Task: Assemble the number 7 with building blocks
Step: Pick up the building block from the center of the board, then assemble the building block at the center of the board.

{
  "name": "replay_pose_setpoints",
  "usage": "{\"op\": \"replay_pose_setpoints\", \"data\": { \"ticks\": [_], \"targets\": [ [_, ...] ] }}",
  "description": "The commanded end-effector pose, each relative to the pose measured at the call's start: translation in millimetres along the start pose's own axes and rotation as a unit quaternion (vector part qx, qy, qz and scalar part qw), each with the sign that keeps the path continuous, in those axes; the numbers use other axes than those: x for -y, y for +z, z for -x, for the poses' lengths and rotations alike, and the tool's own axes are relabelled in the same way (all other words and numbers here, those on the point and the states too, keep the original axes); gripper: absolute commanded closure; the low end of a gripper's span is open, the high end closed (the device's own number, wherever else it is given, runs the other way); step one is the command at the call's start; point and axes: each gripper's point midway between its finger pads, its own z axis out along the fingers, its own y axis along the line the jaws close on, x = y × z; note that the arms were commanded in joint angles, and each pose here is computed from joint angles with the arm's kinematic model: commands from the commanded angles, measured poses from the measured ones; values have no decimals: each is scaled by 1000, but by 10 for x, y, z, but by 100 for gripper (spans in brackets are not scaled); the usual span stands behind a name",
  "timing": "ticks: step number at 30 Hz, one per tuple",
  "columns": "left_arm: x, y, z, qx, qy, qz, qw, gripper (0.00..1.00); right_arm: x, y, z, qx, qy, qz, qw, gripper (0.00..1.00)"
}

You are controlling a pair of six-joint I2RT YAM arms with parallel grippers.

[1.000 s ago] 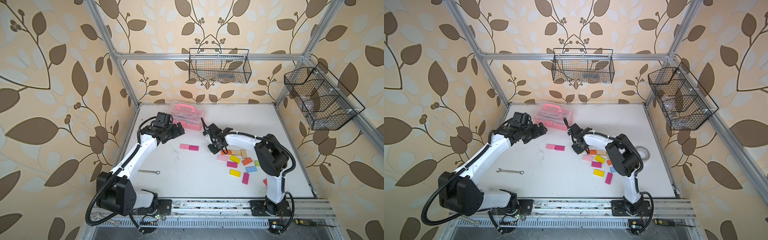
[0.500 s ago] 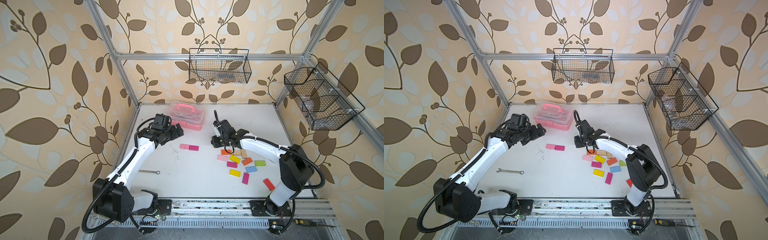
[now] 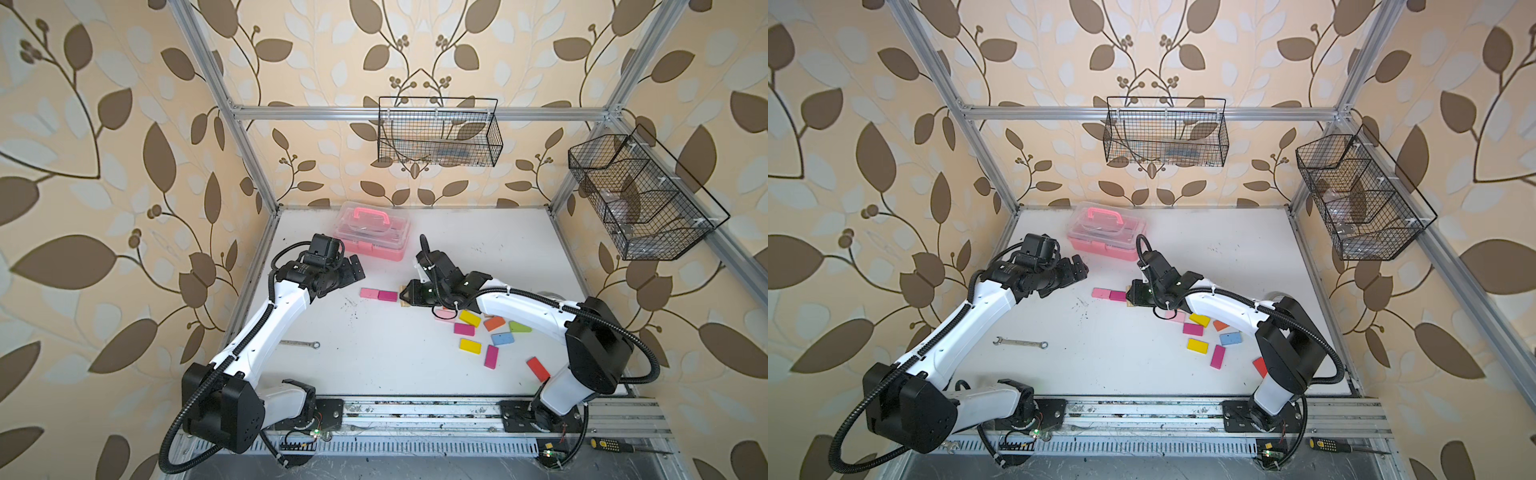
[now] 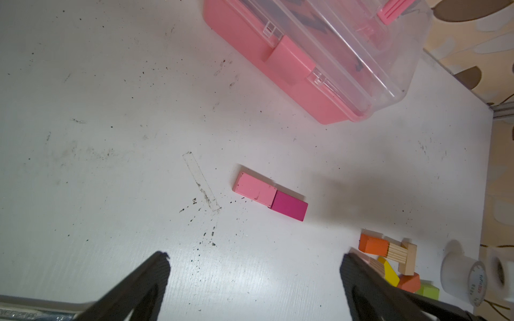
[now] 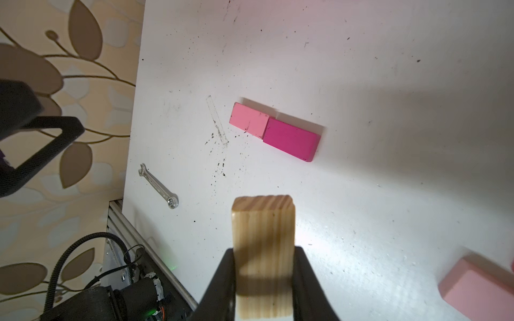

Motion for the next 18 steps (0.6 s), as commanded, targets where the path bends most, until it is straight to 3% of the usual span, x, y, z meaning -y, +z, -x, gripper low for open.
{"op": "replay_pose_setpoints", "data": {
  "ticks": [1,8,18],
  "targets": [
    [-49,-97,-35,12,22,16,1000,1,107,181,-230,-38,34,3,999,77],
    [-23,-129,-102,12,47,20,999,1,120,448,-524,-96,37,20,994,76],
    [-5,-144,-161,9,54,12,998,1,256,646,-560,-91,47,-2,995,76]
  ]
}}
